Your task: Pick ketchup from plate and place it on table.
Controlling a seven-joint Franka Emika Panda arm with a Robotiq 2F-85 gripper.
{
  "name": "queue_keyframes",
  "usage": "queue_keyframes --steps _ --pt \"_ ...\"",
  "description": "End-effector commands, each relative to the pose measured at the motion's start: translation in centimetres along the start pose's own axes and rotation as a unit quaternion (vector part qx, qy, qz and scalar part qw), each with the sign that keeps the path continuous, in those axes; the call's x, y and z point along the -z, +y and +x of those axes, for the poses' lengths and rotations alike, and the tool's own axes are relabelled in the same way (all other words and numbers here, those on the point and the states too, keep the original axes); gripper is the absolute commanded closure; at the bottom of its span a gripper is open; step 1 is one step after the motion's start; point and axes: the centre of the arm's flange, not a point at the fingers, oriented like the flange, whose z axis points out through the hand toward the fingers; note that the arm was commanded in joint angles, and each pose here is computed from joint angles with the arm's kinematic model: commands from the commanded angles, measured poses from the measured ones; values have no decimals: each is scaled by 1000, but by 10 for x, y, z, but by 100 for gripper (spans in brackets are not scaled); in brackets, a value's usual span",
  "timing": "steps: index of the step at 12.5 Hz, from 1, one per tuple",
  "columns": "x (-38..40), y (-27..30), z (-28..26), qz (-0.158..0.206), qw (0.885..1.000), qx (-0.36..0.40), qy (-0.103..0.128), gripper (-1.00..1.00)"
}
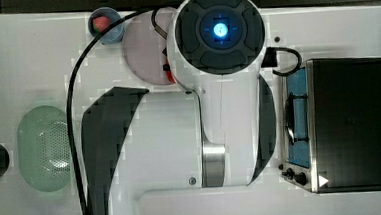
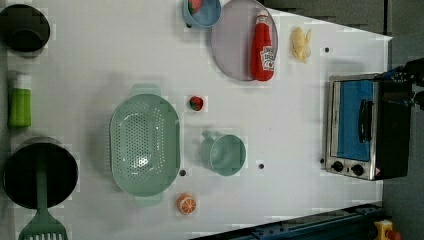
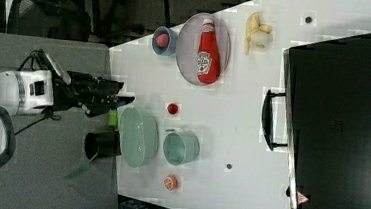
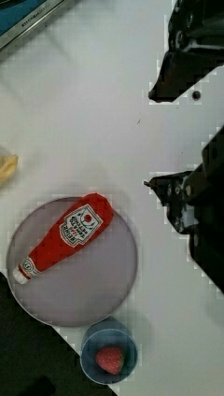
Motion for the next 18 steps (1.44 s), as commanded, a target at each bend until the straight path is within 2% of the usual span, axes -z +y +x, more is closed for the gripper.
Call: queue_keyframes --steps 1,3,8,14,18 --pt "37 53 -46 -22 999 -28 -14 -57" --pt "31 53 -43 -26 999 -30 -19 -99" --pt "22 45 -35 -19 999 -23 -12 -100" --pt "-51 8 -17 -37 998 27 -43 -100" --pt "-97 -22 5 -13 994 108 -27 -100"
